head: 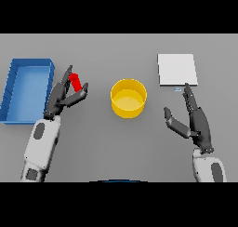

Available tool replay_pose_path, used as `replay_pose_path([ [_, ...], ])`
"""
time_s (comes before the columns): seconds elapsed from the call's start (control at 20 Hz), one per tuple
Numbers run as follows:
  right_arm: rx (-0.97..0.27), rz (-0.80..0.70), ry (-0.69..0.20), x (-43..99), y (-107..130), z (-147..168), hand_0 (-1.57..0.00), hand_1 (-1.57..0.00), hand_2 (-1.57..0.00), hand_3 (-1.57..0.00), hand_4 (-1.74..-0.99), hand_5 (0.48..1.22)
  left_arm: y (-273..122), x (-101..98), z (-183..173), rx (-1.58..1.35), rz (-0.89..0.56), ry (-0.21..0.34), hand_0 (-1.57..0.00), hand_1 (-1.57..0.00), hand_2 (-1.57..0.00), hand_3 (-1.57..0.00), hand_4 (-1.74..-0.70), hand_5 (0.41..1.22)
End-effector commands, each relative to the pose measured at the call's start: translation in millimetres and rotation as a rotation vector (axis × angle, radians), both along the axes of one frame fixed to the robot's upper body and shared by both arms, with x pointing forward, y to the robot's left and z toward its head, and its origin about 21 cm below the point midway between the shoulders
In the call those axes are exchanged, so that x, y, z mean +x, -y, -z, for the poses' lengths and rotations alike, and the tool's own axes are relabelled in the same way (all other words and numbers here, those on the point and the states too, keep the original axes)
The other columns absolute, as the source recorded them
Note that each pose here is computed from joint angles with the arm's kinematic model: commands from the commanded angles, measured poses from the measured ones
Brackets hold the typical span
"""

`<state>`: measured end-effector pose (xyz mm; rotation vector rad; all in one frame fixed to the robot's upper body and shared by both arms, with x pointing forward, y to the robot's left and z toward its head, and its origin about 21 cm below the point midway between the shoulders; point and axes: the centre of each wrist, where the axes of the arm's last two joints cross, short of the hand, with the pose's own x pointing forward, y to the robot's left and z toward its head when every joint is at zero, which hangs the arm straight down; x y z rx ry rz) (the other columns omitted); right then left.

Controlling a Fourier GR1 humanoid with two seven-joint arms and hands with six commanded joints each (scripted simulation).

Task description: Pick up the red beaker and tilt it to pour out 1 green nut into yellow bowl. Pick up the yellow bowl and place it on the metallic measuring scale.

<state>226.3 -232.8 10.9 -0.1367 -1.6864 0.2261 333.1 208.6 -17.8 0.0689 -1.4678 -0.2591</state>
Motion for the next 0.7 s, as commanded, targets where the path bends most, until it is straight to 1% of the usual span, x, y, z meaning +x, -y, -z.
replay_pose_path([
  [0.0,0.000,-0.011,0.019,-1.5,-2.1,0.2,0.00,0.00,0.00,0.00,-1.333,0.687,-0.5,5.1,-1.4,-0.002,0.006,0.009,0.00,0.00,0.00,0.00,-1.32,0.711],
  [0.05,-0.004,-0.010,0.018,1.1,-3.4,-2.1,0.00,0.00,0.00,0.00,-1.331,0.687,3.1,9.9,-4.3,0.001,0.006,0.005,0.00,0.00,0.00,0.00,-1.32,0.706],
  [0.15,0.002,-0.003,0.011,1.7,-5.9,-1.4,0.00,0.00,0.00,0.00,-1.329,0.684,1.7,14.7,-2.6,0.000,0.011,0.000,0.00,0.00,0.00,0.00,-1.31,0.703],
  [0.2,0.000,0.000,0.013,-0.3,-4.9,0.4,0.00,0.00,0.00,0.00,-1.324,0.683,3.4,19.5,-3.4,0.006,0.014,0.000,0.00,0.00,0.00,0.00,-1.31,0.706],
  [0.3,-0.001,0.010,0.009,0.3,1.6,-1.8,0.00,0.00,0.00,0.00,-1.315,0.682,3.1,22.4,-1.7,0.001,0.018,0.003,0.00,0.00,0.00,0.00,-1.32,0.710],
  [0.35,-0.008,0.004,0.019,1.1,2.2,-2.7,0.00,0.00,0.00,0.00,-1.311,0.682,1.2,22.9,-1.1,-0.010,0.025,0.016,0.00,0.00,0.00,0.00,-1.33,0.715],
  [0.4,-0.004,0.000,0.010,-0.6,1.5,-1.8,0.00,0.00,0.00,0.00,-1.305,0.681,6.7,27.4,-1.9,-0.008,0.036,0.024,0.00,0.00,0.00,0.00,-1.34,0.725],
  [0.45,-0.008,0.002,0.007,0.2,0.4,-2.0,0.00,0.00,0.00,0.00,-1.298,0.682,11.7,27.3,-0.4,-0.023,0.039,0.039,0.00,0.00,0.00,0.00,-1.36,0.735],
  [0.5,-0.014,0.006,0.009,-0.7,1.6,-0.8,0.00,0.00,0.00,0.00,-1.295,0.683,14.2,30.0,0.5,-0.026,0.029,0.036,0.00,0.00,-0.03,0.00,-1.39,0.752],
  [0.55,-0.023,0.007,0.016,0.4,1.7,-3.4,0.00,0.00,0.00,0.00,-1.291,0.684,19.1,29.8,1.3,-0.038,0.022,0.033,-0.08,-0.08,-0.12,-0.08,-1.42,0.770],
  [0.6,-0.016,0.007,0.020,0.6,-0.2,-3.3,0.00,0.00,0.00,0.00,-1.289,0.684,19.9,30.4,2.7,-0.056,0.005,0.019,-0.25,-0.28,-0.31,-0.22,-1.44,0.795],
  [0.65,-0.021,0.006,0.022,2.1,-2.1,-2.6,0.00,0.00,0.00,0.00,-1.286,0.685,20.2,30.7,4.6,-0.059,-0.016,0.008,-0.46,-0.48,-0.50,-0.49,-1.44,0.881],
])
